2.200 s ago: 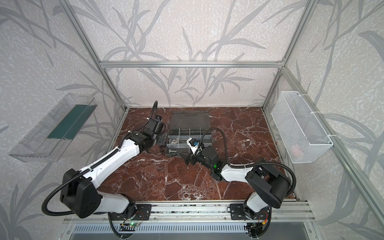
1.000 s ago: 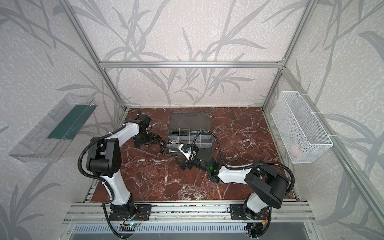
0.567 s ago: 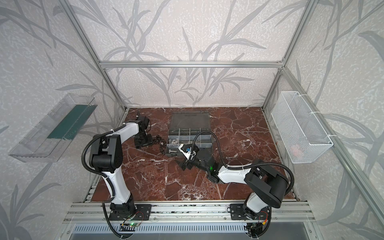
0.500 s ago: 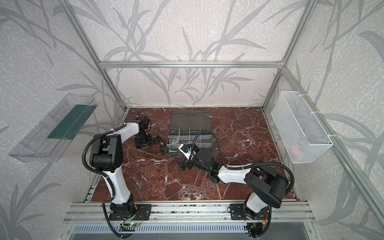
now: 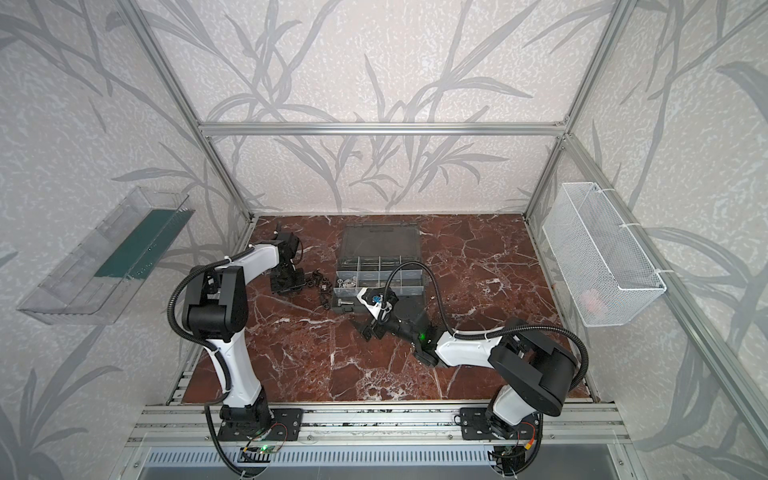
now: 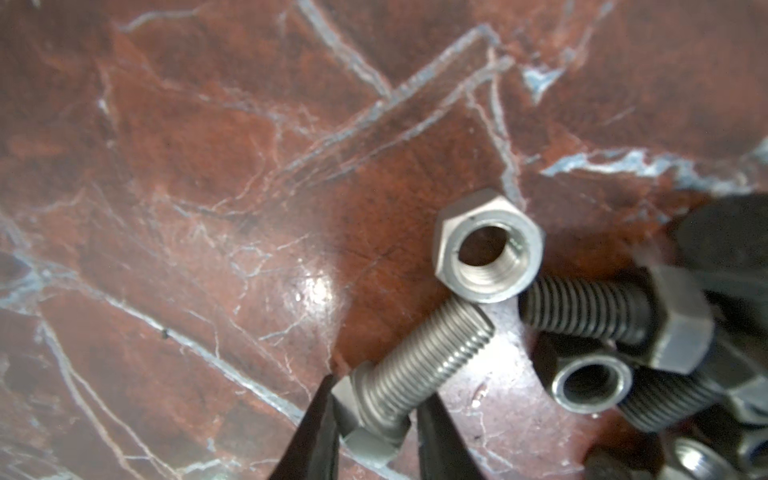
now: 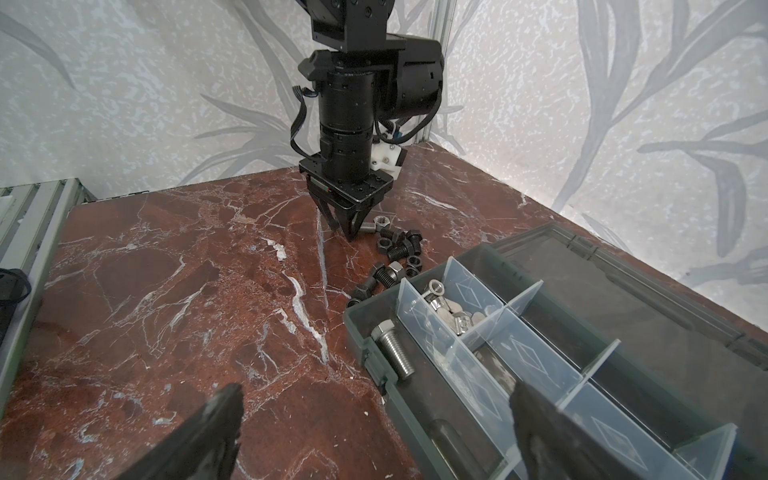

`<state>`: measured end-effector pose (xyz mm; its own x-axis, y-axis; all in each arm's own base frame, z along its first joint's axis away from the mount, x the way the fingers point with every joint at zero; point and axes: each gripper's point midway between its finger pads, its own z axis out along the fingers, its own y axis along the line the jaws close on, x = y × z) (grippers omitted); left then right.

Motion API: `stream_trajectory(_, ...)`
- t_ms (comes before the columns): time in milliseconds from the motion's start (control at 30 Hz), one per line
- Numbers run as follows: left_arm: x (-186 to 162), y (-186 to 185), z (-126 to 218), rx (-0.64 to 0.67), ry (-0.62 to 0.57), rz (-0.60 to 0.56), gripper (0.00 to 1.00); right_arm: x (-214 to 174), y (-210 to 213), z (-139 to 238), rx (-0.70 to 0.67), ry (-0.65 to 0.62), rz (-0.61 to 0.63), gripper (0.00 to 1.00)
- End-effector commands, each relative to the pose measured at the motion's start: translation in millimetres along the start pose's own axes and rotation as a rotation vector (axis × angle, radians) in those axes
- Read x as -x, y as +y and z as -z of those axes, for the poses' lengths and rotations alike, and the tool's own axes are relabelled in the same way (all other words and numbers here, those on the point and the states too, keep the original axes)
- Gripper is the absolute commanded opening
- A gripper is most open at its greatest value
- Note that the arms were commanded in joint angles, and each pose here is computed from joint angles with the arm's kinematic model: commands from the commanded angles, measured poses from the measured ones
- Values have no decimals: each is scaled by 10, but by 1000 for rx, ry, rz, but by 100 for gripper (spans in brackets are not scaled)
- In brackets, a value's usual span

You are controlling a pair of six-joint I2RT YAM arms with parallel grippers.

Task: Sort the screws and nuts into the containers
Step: 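Move the open left gripper back over the pile and lower onto another silver bolt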

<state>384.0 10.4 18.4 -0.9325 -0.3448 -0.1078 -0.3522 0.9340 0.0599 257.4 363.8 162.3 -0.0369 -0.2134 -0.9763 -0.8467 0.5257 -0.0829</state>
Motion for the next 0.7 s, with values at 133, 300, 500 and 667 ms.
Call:
stream_trajectory(133, 21, -52, 93, -43, -9, 5, 16, 129, -8, -52, -8, -32, -3, 99)
stream_trajectory(300, 58, -118, 218, -86, -53, -1, 16, 121, -9, -55, -10, -30, 0, 99)
stream_trajectory(500, 103, -163, 346, -126, -105, 0, 16, 100, -11, -62, -11, -24, 0, 99)
stream_trajectory(667, 131, -241, 403, -183, -136, 32, 22, 103, -10, -66, -11, -24, 1, 99)
